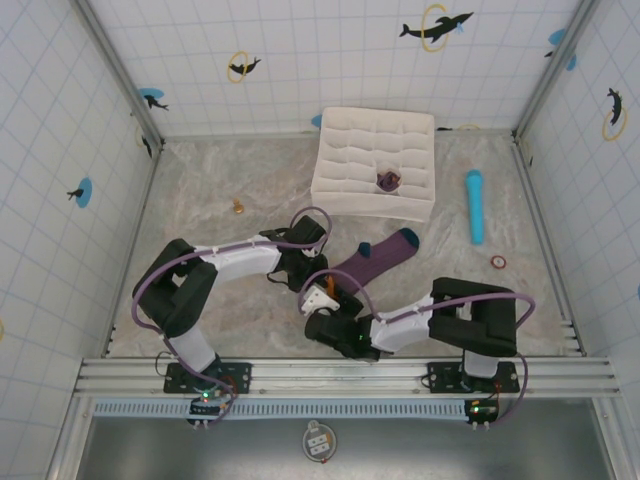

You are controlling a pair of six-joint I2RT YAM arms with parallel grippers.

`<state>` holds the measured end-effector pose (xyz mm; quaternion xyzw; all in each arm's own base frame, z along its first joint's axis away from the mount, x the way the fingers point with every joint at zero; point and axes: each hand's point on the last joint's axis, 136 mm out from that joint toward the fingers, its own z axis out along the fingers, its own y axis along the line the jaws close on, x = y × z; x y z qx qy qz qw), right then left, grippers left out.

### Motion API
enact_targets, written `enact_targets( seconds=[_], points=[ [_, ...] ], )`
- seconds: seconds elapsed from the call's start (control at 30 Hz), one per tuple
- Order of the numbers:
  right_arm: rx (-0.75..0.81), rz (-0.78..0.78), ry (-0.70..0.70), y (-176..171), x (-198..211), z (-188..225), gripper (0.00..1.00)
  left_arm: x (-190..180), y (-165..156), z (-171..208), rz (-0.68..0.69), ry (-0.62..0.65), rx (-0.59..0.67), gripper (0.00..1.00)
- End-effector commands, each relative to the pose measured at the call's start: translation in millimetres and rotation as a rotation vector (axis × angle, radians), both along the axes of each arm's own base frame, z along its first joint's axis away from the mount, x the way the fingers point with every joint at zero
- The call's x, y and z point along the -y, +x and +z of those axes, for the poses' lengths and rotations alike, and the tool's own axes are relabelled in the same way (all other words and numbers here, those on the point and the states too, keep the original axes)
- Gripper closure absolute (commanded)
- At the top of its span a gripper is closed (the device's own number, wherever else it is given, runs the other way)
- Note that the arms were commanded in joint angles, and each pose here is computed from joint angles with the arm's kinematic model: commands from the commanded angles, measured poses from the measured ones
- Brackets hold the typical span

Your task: Roll the socks

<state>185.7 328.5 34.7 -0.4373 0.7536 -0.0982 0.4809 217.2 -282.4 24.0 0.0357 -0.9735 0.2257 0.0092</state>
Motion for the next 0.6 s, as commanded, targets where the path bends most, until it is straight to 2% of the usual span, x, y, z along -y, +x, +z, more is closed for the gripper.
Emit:
enact_targets(
  seconds=[0.0, 0.13, 0.2, 0.23, 0.4, 0.5, 0.57],
  points=[
    [-0.006, -0.033, 0.014, 5, 1, -4, 0.59, -5, -5, 3, -0.018, 0.019, -0.025, 1.00],
    [-0.040, -0.050, 0.029, 7, 6, -10, 0.86, -6, -3, 4, -0.011, 0.023, -0.013, 1.00],
    [-0.067, -0.062, 0.050, 7, 10, -13, 0.97, -6, -1, 6, -0.006, 0.020, -0.006, 1.00],
    [-0.083, -0.067, 0.066, 7, 11, -13, 1.00, -6, -1, 7, -0.003, 0.022, -0.002, 0.97],
    [-0.200, -0.069, 0.145, 2, 17, -23, 1.00, -6, 5, 13, 0.018, 0.016, 0.028, 0.75],
    [-0.252, -0.090, 0.177, 0, 25, -29, 1.00, -6, 10, 19, 0.027, 0.004, 0.049, 0.70],
    [-0.283, -0.098, 0.206, -2, 28, -31, 1.00, -5, 12, 22, 0.032, -0.006, 0.061, 0.60]
  ],
)
